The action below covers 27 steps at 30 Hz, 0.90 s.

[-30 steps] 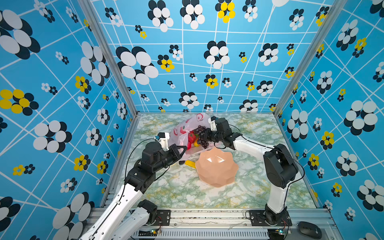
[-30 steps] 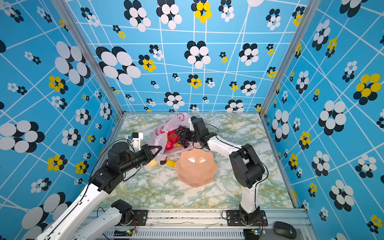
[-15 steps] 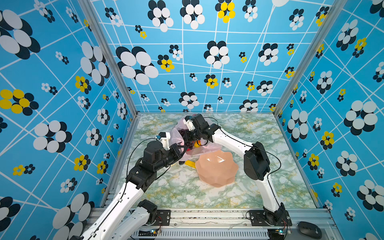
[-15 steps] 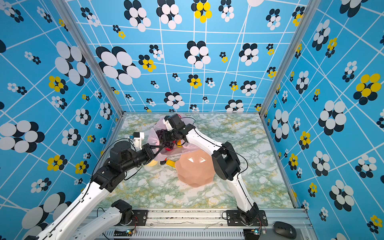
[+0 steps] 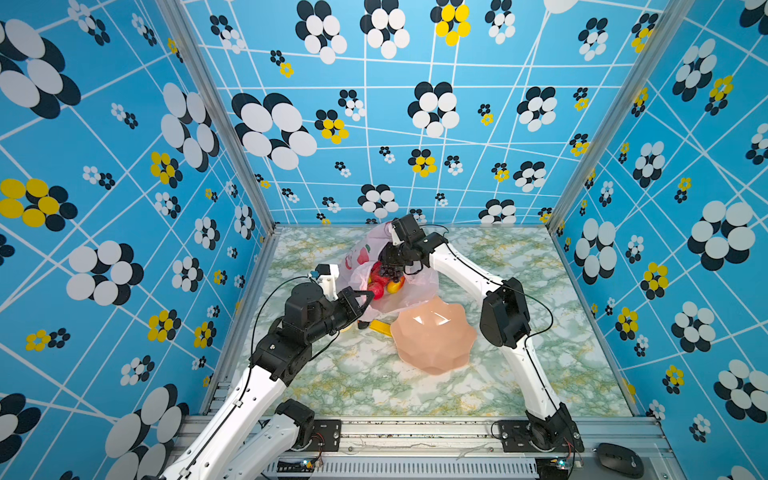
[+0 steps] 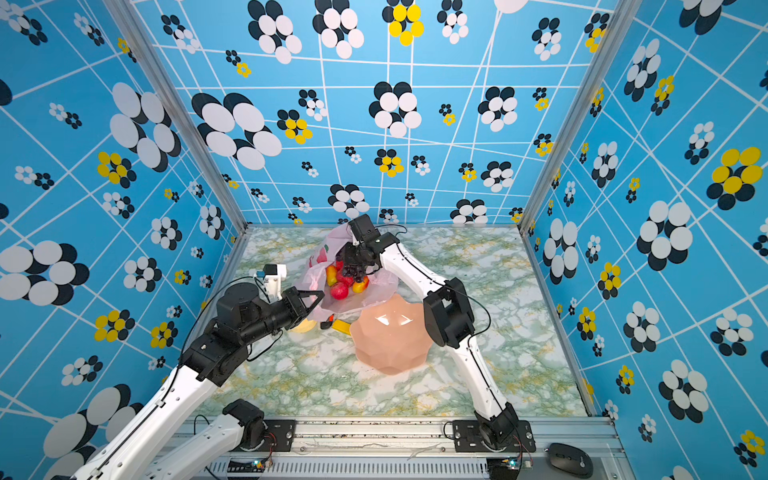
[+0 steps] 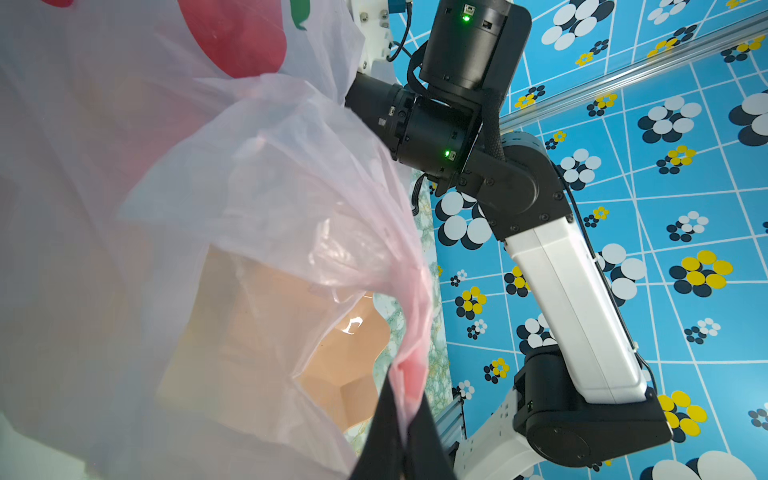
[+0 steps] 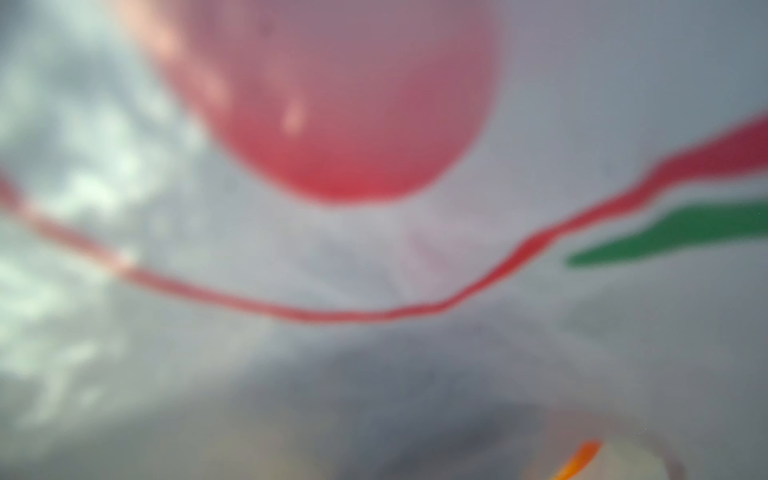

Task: Place the fruits into the plastic bag
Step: 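Lower the grapes deep into the bag with the right gripper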

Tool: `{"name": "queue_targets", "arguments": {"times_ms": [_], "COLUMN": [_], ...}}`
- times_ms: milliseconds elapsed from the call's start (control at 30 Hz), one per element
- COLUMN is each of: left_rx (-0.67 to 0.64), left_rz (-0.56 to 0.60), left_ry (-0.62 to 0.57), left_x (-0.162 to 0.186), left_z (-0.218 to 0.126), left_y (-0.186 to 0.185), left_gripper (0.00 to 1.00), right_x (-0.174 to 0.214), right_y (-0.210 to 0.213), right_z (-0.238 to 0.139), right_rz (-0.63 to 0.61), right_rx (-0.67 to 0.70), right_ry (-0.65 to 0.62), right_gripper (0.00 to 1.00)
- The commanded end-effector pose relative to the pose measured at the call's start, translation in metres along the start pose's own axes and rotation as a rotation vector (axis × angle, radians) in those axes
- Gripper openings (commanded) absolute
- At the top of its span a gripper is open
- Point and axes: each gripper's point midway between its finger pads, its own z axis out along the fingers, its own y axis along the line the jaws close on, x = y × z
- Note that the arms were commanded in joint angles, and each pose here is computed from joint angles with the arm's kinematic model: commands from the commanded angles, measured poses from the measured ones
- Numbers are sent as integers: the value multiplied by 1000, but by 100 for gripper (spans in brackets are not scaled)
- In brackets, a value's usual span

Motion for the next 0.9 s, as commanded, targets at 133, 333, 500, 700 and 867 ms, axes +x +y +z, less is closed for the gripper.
{"name": "queue_targets", "arguments": {"times_ms": [133, 333, 500, 700, 867], "left_rx": [1, -1, 2, 8, 8], "left_rz": [24, 16, 7, 1, 5], "left_ry": [-15, -10, -4, -6, -12], "left_x": [-4, -5, -4, -4, -4], "left_z": [-2, 2, 4, 3, 0], "left_y": [0, 1, 2, 1, 1], "left_gripper": [0, 0, 0, 0, 0], "right_x": [5, 3, 0, -3, 9], "right_y": [0, 8, 20, 47, 60], "right_z": [8, -7, -24, -52, -88], "right_rz": [30, 21, 1, -44, -118], "right_rx": [-16, -51, -96, -190, -174], "right_ry": [35, 20, 16, 18, 35], "right_gripper": [57, 75, 90, 99, 99]}}
